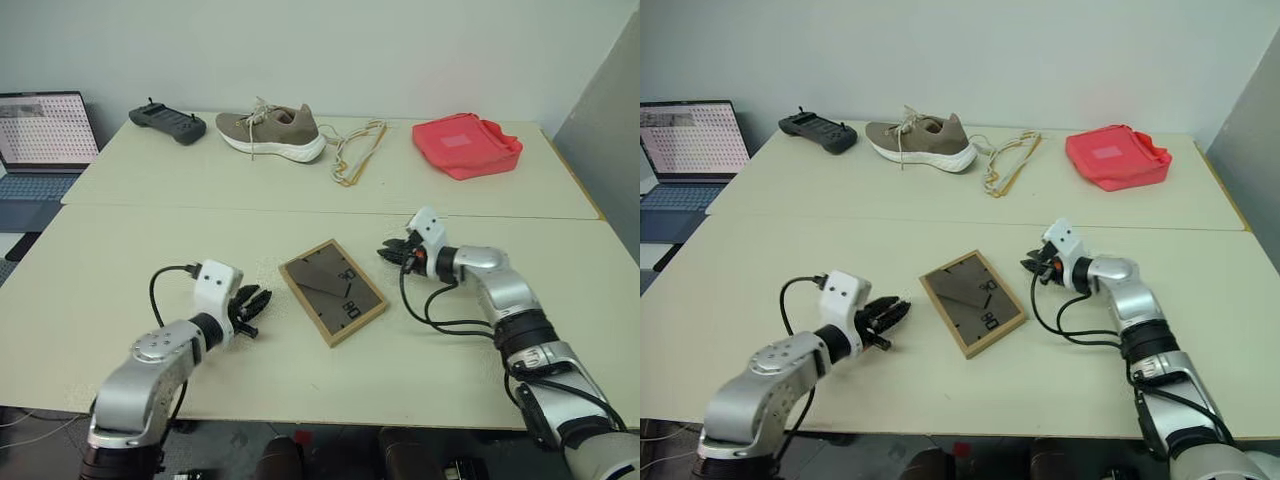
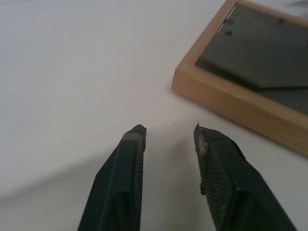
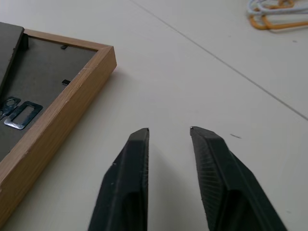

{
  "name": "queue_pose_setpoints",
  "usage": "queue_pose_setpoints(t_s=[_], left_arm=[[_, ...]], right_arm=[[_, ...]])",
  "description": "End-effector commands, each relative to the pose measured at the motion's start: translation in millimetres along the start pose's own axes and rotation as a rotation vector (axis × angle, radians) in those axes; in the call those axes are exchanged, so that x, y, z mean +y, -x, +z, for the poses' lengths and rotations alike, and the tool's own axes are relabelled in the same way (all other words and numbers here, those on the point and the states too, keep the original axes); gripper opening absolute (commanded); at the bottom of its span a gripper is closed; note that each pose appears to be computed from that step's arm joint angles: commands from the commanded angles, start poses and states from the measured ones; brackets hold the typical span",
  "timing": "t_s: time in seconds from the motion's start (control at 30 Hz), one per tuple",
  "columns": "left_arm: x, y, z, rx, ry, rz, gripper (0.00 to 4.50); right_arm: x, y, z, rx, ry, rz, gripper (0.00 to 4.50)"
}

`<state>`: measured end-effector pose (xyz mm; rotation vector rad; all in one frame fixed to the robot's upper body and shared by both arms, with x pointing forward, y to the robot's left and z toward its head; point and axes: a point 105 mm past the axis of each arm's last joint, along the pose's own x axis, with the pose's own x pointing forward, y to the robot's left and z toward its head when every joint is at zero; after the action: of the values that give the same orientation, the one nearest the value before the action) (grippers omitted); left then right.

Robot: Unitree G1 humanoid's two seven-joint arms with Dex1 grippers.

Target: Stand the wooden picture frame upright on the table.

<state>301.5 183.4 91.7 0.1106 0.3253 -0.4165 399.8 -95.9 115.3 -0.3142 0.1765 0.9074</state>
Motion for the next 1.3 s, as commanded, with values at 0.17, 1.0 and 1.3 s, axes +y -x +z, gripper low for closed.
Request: queue_pose_setpoints(t_s=[0.17,1.0,1.3], left_arm=[[-21.4,-18.4,14.0,-0.035,-0.052,-0.035,0.01],[-33.4,-20.6,15.6,0.094,-0.251,-0.354,0.01],[-27.0,31.7,31.7,0.253,0.375,-0.712,1.98]], right_arm=[[31.1,-12.2,6.4,-0.024,0.035,0.074,0.00],[25.7,71.7,-14.7,0.112,-0.008,-0.066,0.00],[32.5,76.4,-17.1,0.121,0.000,-0.043,0.00]])
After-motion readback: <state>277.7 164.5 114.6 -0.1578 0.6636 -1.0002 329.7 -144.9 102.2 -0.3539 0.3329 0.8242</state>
